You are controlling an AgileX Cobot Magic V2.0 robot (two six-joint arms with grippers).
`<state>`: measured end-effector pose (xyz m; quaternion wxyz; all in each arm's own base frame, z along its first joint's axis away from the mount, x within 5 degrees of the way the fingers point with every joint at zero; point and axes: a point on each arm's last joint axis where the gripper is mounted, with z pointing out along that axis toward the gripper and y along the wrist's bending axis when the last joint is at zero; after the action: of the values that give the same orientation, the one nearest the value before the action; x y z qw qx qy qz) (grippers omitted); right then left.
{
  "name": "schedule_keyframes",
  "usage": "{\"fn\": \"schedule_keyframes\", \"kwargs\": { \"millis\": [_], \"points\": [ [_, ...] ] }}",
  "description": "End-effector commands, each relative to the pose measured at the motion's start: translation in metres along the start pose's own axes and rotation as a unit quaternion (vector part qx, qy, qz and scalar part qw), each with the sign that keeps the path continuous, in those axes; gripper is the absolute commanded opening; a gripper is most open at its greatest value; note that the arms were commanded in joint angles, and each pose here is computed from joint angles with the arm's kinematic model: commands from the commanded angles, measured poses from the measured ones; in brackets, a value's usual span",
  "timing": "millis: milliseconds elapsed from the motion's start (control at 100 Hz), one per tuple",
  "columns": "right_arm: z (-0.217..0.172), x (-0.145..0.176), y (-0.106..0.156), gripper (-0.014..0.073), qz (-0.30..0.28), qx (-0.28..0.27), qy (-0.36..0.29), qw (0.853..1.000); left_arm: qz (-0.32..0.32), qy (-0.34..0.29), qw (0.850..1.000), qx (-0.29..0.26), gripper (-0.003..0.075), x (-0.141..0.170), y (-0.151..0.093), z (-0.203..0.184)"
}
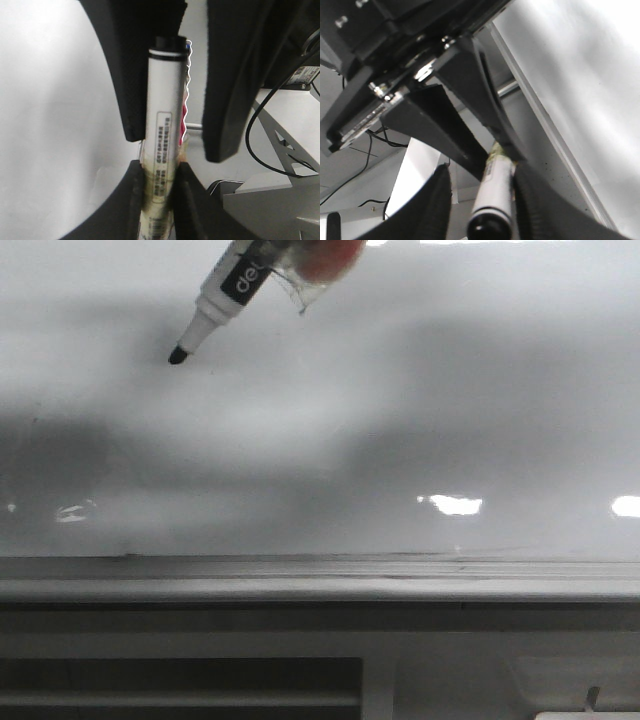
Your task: Write number 2 on whiteboard
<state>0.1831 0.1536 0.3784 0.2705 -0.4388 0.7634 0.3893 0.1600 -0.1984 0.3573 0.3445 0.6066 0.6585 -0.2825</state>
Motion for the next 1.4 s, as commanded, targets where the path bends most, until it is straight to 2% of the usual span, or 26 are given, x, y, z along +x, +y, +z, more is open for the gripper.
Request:
{"fn": "schedule_keyframes", "kwargs": {
  "millis": [0, 230, 360, 430, 600, 670, 760, 830, 900, 1020, 1050, 1170, 1240, 1390],
  "points": [
    [-0.008, -0.012, 0.011, 0.0148, -0.019, -0.012, -0.038, 0.999, -0.003, -0.044, 0.999, -0.009, -0.0020, -0.016, -0.003, -0.010],
    [-0.008, -0.011, 0.011, -0.0071, -0.025, -0.015, -0.035, 0.999, -0.005, -0.050, 0.999, -0.016, -0.0020, -0.017, -0.001, -0.010],
    [-0.008, -0.011, 0.011, -0.0074, -0.025, -0.015, -0.035, 0.999, -0.006, -0.049, 0.999, -0.012, 0.0004, -0.017, -0.002, -0.010],
    [-0.008, -0.011, 0.011, -0.0072, -0.025, -0.015, -0.035, 0.999, -0.005, -0.046, 0.999, -0.006, 0.0091, -0.016, -0.003, -0.010],
    [-0.008, -0.011, 0.011, -0.0060, -0.022, -0.014, -0.034, 0.999, 0.009, -0.059, 0.998, -0.010, 0.0452, -0.027, -0.004, -0.020],
    [-0.010, -0.010, 0.012, -0.0044, -0.022, -0.009, -0.032, 0.999, 0.023, -0.069, 0.997, -0.018, 0.0495, -0.035, -0.005, -0.028],
    [-0.016, -0.008, 0.015, -0.0044, -0.021, 0.019, -0.041, 0.999, 0.034, -0.074, 0.996, -0.041, 0.0474, -0.042, -0.005, -0.040],
    [-0.025, -0.005, 0.022, -0.0044, -0.025, 0.060, -0.067, 0.996, 0.022, -0.075, 0.995, -0.064, 0.0407, -0.042, -0.002, -0.051],
    [-0.036, -0.001, 0.031, -0.0044, -0.032, 0.094, -0.105, 0.990, -0.003, -0.078, 0.993, -0.089, 0.0294, -0.039, 0.001, -0.064],
    [-0.049, 0.015, 0.046, -0.0044, -0.036, 0.130, -0.164, 0.977, -0.037, -0.101, 0.986, -0.128, 0.0019, -0.035, 0.001, -0.087],
    [-0.052, 0.020, 0.050, -0.0044, -0.037, 0.141, -0.183, 0.972, -0.039, -0.108, 0.984, -0.135, -0.0019, -0.034, -0.001, -0.092],
    [-0.055, 0.042, 0.055, -0.0044, -0.028, 0.169, -0.240, 0.955, -0.048, -0.148, 0.971, -0.183, -0.0020, -0.029, -0.011, -0.109],
    [-0.055, 0.055, 0.054, -0.0044, -0.024, 0.190, -0.270, 0.944, -0.058, -0.185, 0.954, -0.227, -0.0020, -0.022, -0.017, -0.118],
    [-0.054, 0.074, 0.048, -0.0044, -0.016, 0.228, -0.310, 0.923, -0.087, -0.266, 0.906, -0.316, -0.0020, 0.000, -0.029, -0.134]
  ]
}}
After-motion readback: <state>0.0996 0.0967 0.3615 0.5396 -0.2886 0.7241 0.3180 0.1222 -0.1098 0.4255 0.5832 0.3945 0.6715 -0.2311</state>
